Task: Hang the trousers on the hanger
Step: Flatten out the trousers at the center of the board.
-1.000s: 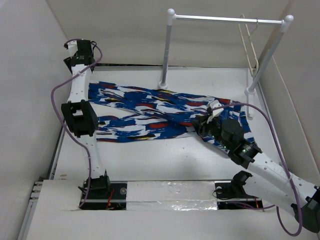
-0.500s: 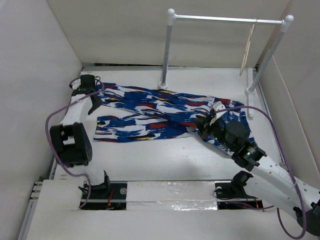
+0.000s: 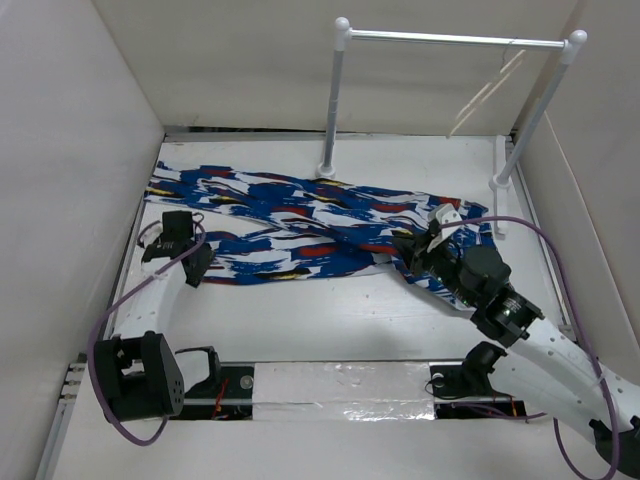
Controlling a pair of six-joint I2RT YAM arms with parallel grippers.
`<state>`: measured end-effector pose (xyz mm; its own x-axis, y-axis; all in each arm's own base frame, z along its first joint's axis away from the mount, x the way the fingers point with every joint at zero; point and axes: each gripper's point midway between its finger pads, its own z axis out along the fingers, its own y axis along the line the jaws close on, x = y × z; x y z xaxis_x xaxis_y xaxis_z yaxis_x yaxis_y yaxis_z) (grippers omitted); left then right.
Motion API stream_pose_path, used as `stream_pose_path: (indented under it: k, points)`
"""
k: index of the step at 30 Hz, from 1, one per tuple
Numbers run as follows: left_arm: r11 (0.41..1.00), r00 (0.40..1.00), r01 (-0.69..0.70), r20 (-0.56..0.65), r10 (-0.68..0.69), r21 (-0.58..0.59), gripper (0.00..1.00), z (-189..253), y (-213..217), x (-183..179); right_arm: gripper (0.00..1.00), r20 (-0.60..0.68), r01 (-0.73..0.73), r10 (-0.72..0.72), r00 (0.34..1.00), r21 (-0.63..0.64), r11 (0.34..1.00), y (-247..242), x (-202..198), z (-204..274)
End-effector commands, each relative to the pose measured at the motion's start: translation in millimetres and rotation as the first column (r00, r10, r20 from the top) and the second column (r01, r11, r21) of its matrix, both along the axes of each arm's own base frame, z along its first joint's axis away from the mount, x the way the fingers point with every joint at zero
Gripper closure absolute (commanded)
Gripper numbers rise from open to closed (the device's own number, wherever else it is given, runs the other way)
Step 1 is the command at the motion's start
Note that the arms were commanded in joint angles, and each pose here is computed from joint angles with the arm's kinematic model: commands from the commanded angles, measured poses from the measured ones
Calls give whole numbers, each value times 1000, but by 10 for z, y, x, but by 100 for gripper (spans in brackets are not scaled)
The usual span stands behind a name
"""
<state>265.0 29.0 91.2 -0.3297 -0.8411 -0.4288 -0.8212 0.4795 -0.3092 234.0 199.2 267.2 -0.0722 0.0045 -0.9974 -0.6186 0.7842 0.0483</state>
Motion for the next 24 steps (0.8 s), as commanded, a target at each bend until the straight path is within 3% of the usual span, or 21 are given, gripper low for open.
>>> stream_pose_path:
  k: [1, 4, 11, 19, 21, 24]
  points:
    - [997, 997, -43, -70, 39, -59, 59, -234, -86, -204, 84, 55, -12, 10, 998, 32, 999, -5, -37, 276]
    - [997, 992, -65, -114, 60, -35, 60, -377, -43, -330, 82, 54, -10, 8, 999, 31, 999, -6, -34, 276]
    - [989, 989, -149, 8, 149, 9, 58, -367, 117, -163, 82, 44, -39, 38, 998, 22, 999, 56, -43, 242]
    - [988, 988, -155, -9, 156, 16, 59, -624, 144, -61, 82, 40, -39, 38, 998, 19, 999, 69, -28, 219]
    - [989, 989, -148, -24, 148, 9, 61, -717, 128, -41, 82, 38, -37, 37, 999, 17, 999, 75, -18, 213]
    - [993, 991, -120, -57, 119, -18, 71, -849, 63, -54, 82, 32, -36, 35, 999, 12, 999, 85, -3, 186]
